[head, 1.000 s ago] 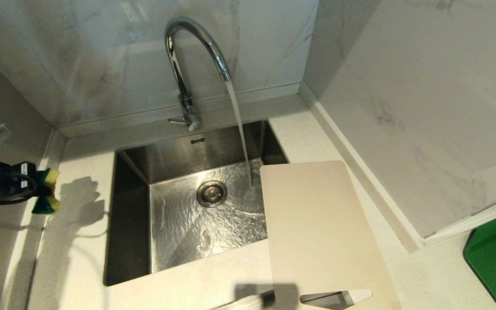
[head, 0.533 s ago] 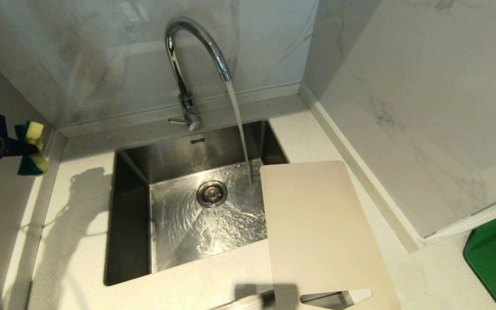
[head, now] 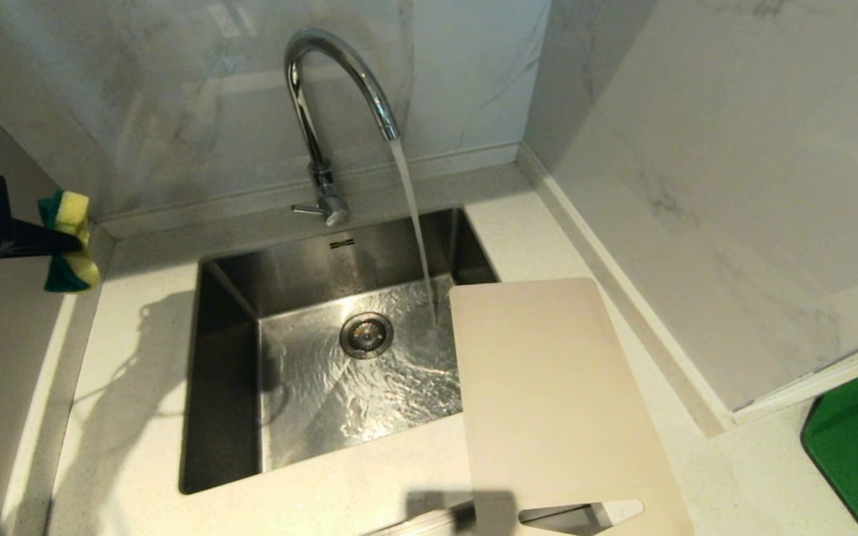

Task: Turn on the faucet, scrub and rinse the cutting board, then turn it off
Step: Pick up the cutting board

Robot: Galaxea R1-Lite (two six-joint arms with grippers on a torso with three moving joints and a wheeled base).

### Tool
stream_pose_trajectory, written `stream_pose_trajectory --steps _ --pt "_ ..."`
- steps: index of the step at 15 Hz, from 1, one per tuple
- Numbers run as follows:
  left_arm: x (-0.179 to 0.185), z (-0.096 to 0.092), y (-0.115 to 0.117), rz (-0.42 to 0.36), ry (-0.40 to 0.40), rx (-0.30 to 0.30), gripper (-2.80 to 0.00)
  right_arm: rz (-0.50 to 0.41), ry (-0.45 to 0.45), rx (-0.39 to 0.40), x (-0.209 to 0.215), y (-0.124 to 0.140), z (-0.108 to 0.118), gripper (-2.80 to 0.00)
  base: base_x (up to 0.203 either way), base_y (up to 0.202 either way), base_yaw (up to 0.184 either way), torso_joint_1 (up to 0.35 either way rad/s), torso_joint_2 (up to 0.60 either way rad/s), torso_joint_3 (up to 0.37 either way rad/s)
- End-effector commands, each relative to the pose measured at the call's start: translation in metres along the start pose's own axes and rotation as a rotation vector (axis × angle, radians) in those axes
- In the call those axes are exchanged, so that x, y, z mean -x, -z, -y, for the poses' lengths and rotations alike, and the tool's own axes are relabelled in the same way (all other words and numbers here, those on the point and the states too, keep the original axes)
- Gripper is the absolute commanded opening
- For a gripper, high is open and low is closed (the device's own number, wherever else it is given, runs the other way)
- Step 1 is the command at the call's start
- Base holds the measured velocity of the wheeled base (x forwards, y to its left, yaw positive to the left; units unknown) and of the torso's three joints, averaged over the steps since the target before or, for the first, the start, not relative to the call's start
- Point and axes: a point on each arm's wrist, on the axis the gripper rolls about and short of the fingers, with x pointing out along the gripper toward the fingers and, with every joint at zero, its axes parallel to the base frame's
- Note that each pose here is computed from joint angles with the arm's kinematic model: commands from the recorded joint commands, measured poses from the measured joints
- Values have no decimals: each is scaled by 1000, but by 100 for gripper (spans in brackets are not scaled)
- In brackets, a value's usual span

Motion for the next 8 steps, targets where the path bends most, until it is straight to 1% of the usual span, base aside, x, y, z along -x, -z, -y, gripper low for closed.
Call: stream_pose_trajectory --steps 1,3,8 --pt "3 1 1 1 3 0 -280 1 0 0 0 0 0 -280 0 0 0 0 0 0" --pt "5 1 2 5 3 0 -280 1 0 0 0 0 0 -280 0 0 0 0 0 0" --pt "6 -1 6 -20 -6 3 -280 1 0 0 0 0 0 -280 0 0 0 0 0 0"
